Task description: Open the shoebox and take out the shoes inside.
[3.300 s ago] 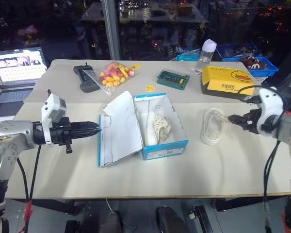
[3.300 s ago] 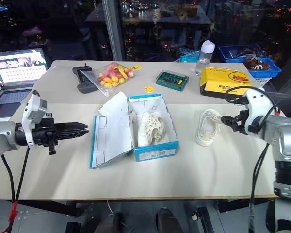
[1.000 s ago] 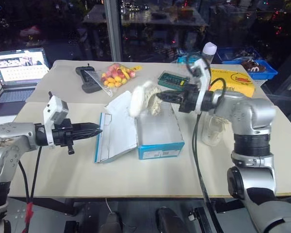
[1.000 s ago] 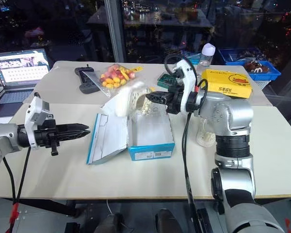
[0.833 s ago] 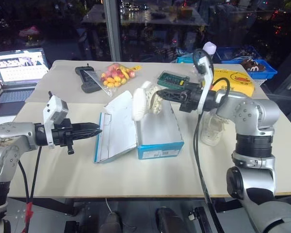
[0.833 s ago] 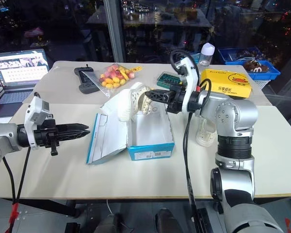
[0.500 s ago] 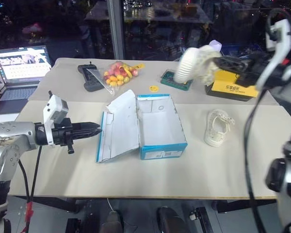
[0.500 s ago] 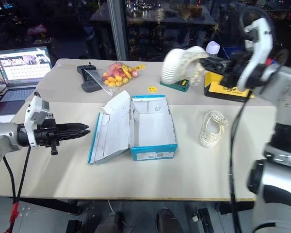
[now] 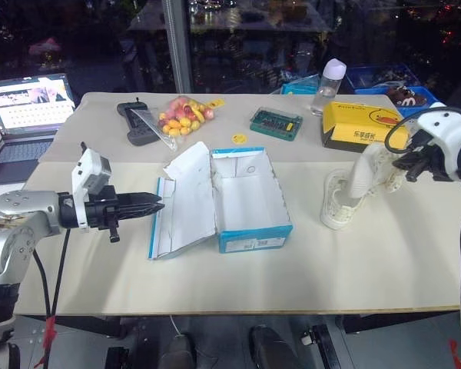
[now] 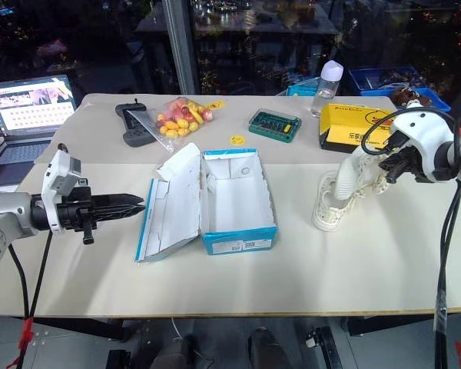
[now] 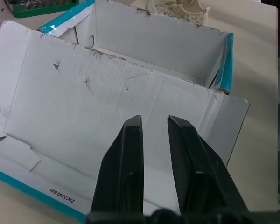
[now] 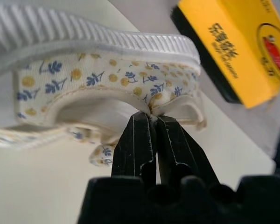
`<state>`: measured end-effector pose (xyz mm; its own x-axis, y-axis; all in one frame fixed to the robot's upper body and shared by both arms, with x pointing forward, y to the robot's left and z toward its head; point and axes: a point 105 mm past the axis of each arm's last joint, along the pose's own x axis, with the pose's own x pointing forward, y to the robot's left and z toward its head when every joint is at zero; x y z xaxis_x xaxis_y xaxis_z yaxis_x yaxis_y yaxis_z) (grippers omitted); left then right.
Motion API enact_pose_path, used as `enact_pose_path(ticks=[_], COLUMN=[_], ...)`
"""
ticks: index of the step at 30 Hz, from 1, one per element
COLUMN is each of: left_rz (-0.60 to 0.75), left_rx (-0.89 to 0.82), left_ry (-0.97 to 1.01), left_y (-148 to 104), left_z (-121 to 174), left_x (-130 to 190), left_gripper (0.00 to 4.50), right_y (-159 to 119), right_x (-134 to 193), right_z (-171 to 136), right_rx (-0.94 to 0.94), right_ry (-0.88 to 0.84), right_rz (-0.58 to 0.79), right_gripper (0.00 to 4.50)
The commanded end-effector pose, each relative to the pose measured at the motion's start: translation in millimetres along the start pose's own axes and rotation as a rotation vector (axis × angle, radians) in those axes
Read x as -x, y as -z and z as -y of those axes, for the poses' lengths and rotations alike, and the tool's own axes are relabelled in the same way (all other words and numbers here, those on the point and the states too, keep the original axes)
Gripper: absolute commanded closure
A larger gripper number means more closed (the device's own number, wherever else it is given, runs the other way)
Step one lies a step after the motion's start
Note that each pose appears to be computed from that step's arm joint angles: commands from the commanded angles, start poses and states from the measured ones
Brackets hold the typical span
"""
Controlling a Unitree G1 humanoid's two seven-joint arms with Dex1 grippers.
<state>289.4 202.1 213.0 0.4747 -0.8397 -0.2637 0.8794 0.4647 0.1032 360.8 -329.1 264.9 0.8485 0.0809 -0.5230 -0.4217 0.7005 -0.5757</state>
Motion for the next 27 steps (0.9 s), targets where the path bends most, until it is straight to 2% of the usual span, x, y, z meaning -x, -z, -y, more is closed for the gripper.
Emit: enact_pose_path(ticks=[1, 4, 9, 16, 23, 25, 27], left_rz=[0.010, 0.009, 0.006, 0.009, 0.009, 0.008, 0.007], left_rx=[-0.026, -0.027, -0.025, -0.024, -0.023, -0.023, -0.023], left_ry=[-0.004, -0.005, -0.004, -0.005, -0.004, -0.005, -0.006], left_y=[-7, -7, -6, -6, -7, -7, -7], left_z=[0, 0, 0, 0, 1, 1, 1], left_x=[3, 3, 3, 2, 3, 3, 3], left_gripper=[3.59, 3.59, 3.59, 3.59, 3.59, 3.59, 3.59], right_y=[-7, -6, 1, 27, 31, 26, 21], right_x=[25, 31, 30, 4, -23, -27, -28], right_z=[33, 45, 44, 6, -26, -27, -26], right_rx=[0.035, 0.047, 0.119, 0.244, 0.297, 0.270, 0.254], right_ry=[0.116, 0.149, 0.107, -0.060, -0.139, -0.123, -0.108], right_rz=[0.014, -0.003, -0.061, -0.205, -0.229, -0.205, -0.187], right_gripper=[4.48, 4.48, 4.48, 4.48, 4.48, 3.71, 3.16])
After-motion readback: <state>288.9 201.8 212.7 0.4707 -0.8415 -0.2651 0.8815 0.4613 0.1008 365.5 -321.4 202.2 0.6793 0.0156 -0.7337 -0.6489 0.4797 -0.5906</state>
